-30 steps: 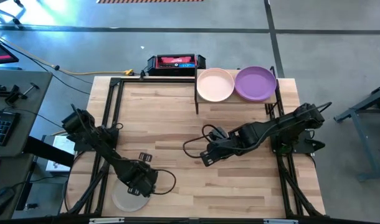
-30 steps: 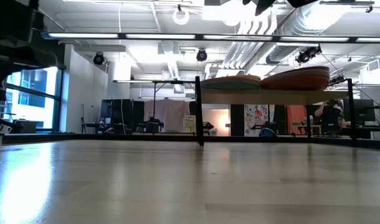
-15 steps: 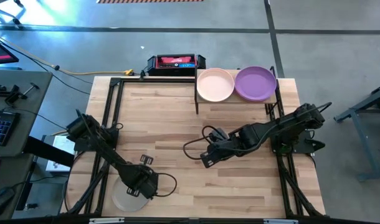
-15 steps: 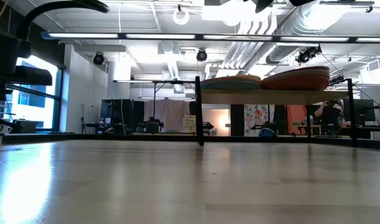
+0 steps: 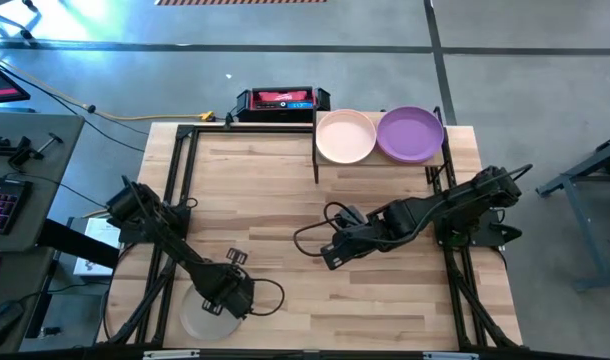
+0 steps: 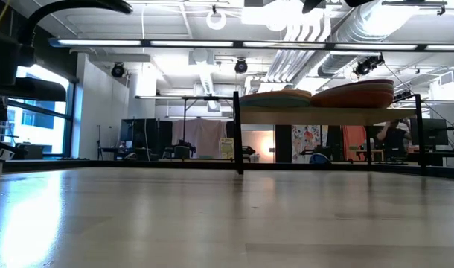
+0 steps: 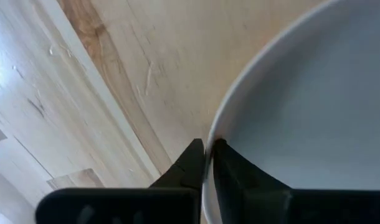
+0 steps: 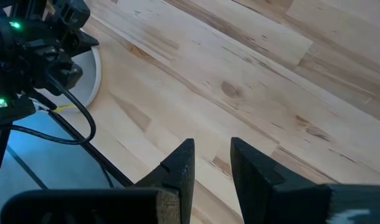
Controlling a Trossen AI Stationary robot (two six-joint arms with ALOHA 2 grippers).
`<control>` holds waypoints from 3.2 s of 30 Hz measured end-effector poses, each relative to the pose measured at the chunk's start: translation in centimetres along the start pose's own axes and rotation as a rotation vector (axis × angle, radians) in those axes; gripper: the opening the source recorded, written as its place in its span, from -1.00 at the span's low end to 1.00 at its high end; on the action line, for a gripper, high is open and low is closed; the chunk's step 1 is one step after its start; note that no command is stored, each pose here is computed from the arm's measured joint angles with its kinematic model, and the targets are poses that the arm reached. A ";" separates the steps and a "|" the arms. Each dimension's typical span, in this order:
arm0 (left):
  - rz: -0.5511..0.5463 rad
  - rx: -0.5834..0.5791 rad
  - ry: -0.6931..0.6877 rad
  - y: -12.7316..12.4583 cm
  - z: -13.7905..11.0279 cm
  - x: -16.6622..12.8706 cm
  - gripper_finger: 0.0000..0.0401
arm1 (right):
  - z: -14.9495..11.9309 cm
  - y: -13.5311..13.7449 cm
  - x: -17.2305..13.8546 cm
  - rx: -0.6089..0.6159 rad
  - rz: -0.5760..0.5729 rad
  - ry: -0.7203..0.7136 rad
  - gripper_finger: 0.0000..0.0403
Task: Place and stack plates onto a shelf
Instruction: Stack the gray plate on top of the white plate on the shelf
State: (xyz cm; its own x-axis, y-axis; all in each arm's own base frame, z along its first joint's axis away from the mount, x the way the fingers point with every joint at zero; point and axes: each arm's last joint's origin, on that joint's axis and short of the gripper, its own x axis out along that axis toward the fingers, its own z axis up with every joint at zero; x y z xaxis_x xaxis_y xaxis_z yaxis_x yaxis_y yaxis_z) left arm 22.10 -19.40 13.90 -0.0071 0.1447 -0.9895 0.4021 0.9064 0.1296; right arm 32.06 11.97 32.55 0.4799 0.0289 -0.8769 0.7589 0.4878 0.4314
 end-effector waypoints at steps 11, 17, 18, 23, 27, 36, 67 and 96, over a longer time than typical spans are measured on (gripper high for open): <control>-0.014 -0.001 -0.012 0.7 -0.1 -0.5 -0.99 | 0.0 0.0 0.0 0.000 0.002 0.000 -0.59; -0.021 -0.085 -0.055 3.3 -0.5 -2.6 -1.00 | 0.0 0.0 0.0 0.000 0.000 0.000 -0.59; -0.022 -0.102 -0.058 3.9 -0.6 -2.9 -1.00 | 0.0 0.0 0.0 0.000 -0.001 0.000 -0.59; -0.029 -0.198 -0.099 6.8 -1.4 -4.7 -1.00 | 0.0 -0.3 0.0 -0.004 -0.026 0.005 -0.59; -0.030 -0.254 -0.153 9.1 -2.1 -6.1 -1.00 | 0.0 -0.6 0.0 -0.005 -0.056 0.009 -0.59; -0.026 -0.432 -0.242 14.1 -3.9 -8.0 -1.00 | 1.9 -1.2 0.2 -0.015 -0.087 0.001 -0.59; -0.047 -0.960 -0.400 26.2 -8.5 -7.7 -1.00 | 14.7 -5.7 0.5 -0.269 0.023 -0.030 -0.59; -0.084 -1.208 -0.555 27.1 -7.6 -8.3 -1.00 | 17.1 -6.0 2.4 -0.428 0.007 -0.114 -0.59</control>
State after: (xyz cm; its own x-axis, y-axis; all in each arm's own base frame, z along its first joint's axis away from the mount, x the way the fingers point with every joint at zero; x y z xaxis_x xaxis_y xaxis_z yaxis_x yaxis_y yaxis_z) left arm 26.12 7.01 26.08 0.4956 0.1527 -0.8550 -0.6423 0.7271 -0.2425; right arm 36.19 -5.78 31.50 0.5482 -0.0518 -0.8348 0.5165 0.8060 0.2892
